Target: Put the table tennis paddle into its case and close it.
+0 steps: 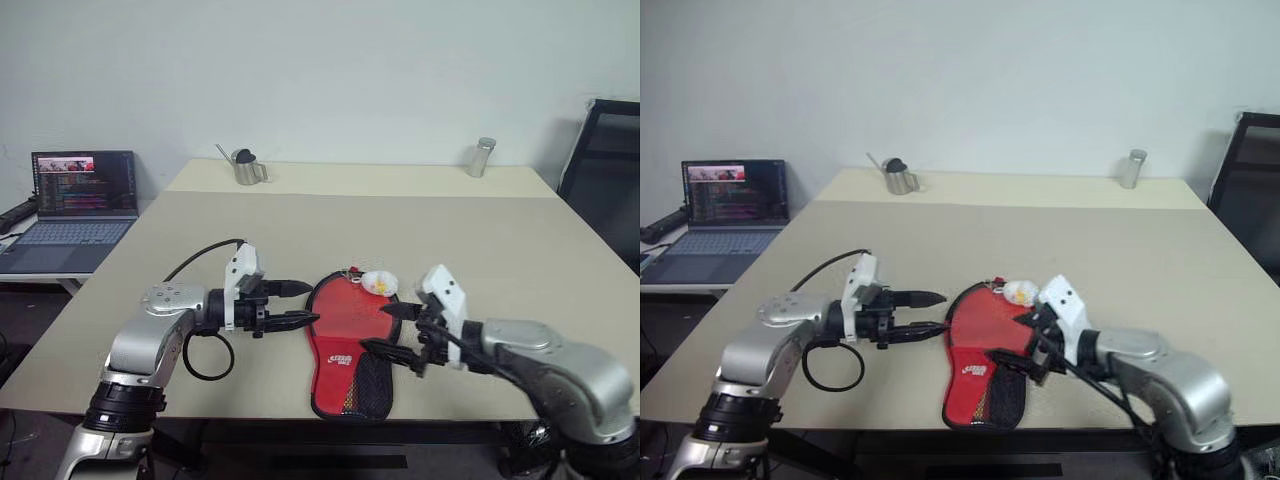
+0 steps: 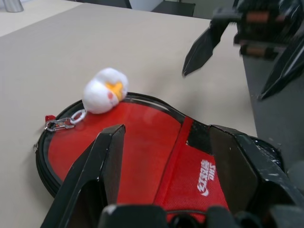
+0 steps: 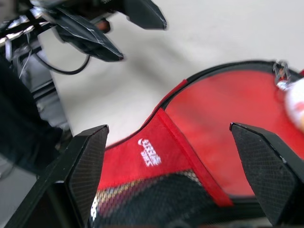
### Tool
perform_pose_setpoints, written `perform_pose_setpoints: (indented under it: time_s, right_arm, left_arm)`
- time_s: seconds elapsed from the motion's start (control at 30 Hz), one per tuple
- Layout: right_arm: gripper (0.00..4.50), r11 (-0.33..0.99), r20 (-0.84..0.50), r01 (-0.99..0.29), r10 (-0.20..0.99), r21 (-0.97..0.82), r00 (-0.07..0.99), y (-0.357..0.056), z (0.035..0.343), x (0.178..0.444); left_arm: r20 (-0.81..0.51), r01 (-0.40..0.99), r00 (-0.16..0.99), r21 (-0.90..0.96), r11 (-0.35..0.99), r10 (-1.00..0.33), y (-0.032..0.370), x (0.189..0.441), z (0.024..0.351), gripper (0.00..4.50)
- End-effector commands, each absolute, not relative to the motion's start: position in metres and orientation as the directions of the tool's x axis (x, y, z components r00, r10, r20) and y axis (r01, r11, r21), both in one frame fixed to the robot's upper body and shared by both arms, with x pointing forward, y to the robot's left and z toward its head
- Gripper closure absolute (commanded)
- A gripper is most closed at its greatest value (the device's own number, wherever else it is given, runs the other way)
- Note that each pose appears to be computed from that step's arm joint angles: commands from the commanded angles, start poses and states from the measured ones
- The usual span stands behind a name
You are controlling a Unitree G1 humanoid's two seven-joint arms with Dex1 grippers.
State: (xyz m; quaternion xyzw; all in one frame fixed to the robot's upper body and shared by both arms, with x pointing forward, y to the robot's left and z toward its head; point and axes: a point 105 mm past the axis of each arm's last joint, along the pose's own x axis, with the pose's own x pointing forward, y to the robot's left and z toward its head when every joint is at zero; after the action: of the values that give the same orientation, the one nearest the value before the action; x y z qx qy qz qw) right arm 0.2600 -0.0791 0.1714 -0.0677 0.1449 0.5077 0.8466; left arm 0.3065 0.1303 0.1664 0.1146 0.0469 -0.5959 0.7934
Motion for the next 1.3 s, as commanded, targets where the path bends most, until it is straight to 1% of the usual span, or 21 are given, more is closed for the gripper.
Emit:
perform_pose_setpoints:
  time_s: [0.03,0.1,0.23,0.37,0.47,0.53,0.57,0.77,0.83,0.9,1.0,1.07,1.13,1.3]
  right_arm:
    - [0.0,0.437,-0.292,-0.899,0.857,-0.028,0.425,-0.093,0.196,0.258]
    - [0.0,0.45,-0.302,-0.892,0.845,-0.046,0.442,-0.102,0.2,0.262]
    - [0.0,0.513,-0.274,-0.852,0.809,-0.1,0.519,-0.116,0.21,0.279]
    - [0.0,0.548,-0.249,-0.826,0.789,-0.131,0.562,-0.12,0.215,0.29]
    - [0.0,0.551,-0.25,-0.824,0.786,-0.132,0.565,-0.121,0.213,0.291]
    - [0.0,0.539,-0.263,-0.833,0.791,-0.128,0.552,-0.119,0.21,0.289]
    - [0.0,0.534,-0.266,-0.836,0.793,-0.127,0.548,-0.119,0.209,0.288]
    - [0.0,0.517,-0.272,-0.848,0.804,-0.118,0.528,-0.112,0.205,0.291]
    - [0.0,0.516,-0.266,-0.851,0.81,-0.103,0.523,-0.101,0.204,0.298]
    - [0.0,0.524,-0.259,-0.846,0.807,-0.101,0.531,-0.094,0.202,0.305]
    - [0.0,0.543,-0.252,-0.831,0.793,-0.118,0.554,-0.086,0.199,0.317]
    - [0.0,0.566,-0.232,-0.811,0.777,-0.146,0.585,-0.074,0.196,0.334]
    - [0.0,0.568,-0.236,-0.805,0.77,-0.17,0.593,-0.066,0.189,0.344]
    - [0.0,0.554,-0.279,-0.81,0.76,-0.193,0.587,-0.061,0.172,0.355]
  left_arm:
    - [-0.204,0.943,0.31,0.192,0.272,-0.929,0.113,0.314,0.161,1.49]
    - [-0.2,0.935,0.332,0.199,0.294,-0.922,0.108,0.321,0.154,1.49]
    - [-0.242,0.94,0.307,0.229,0.253,-0.92,0.09,0.331,0.131,1.49]
    - [-0.246,0.946,0.297,0.209,0.249,-0.923,0.085,0.341,0.127,1.49]
    - [-0.26,0.951,0.275,0.217,0.221,-0.926,0.084,0.341,0.126,0.89]
    - [-0.271,0.952,0.261,0.233,0.2,-0.927,0.082,0.34,0.123,0.21]
    - [-0.268,0.953,0.259,0.228,0.2,-0.928,0.081,0.341,0.123,0.04]
    - [-0.292,0.95,0.269,0.238,0.203,-0.918,0.075,0.348,0.109,0.04]
    - [-0.321,0.956,0.256,0.225,0.189,-0.912,0.076,0.346,0.096,0.04]
    - [-0.331,0.958,0.253,0.217,0.188,-0.909,0.078,0.346,0.09,0.04]
    - [-0.321,0.959,0.253,0.207,0.193,-0.913,0.078,0.347,0.088,0.04]
    - [-0.307,0.961,0.243,0.203,0.186,-0.92,0.076,0.344,0.088,0.04]
    - [-0.3,0.965,0.228,0.194,0.175,-0.926,0.075,0.342,0.088,0.04]
    - [-0.303,0.963,0.231,0.204,0.174,-0.925,0.076,0.341,0.088,0.04]
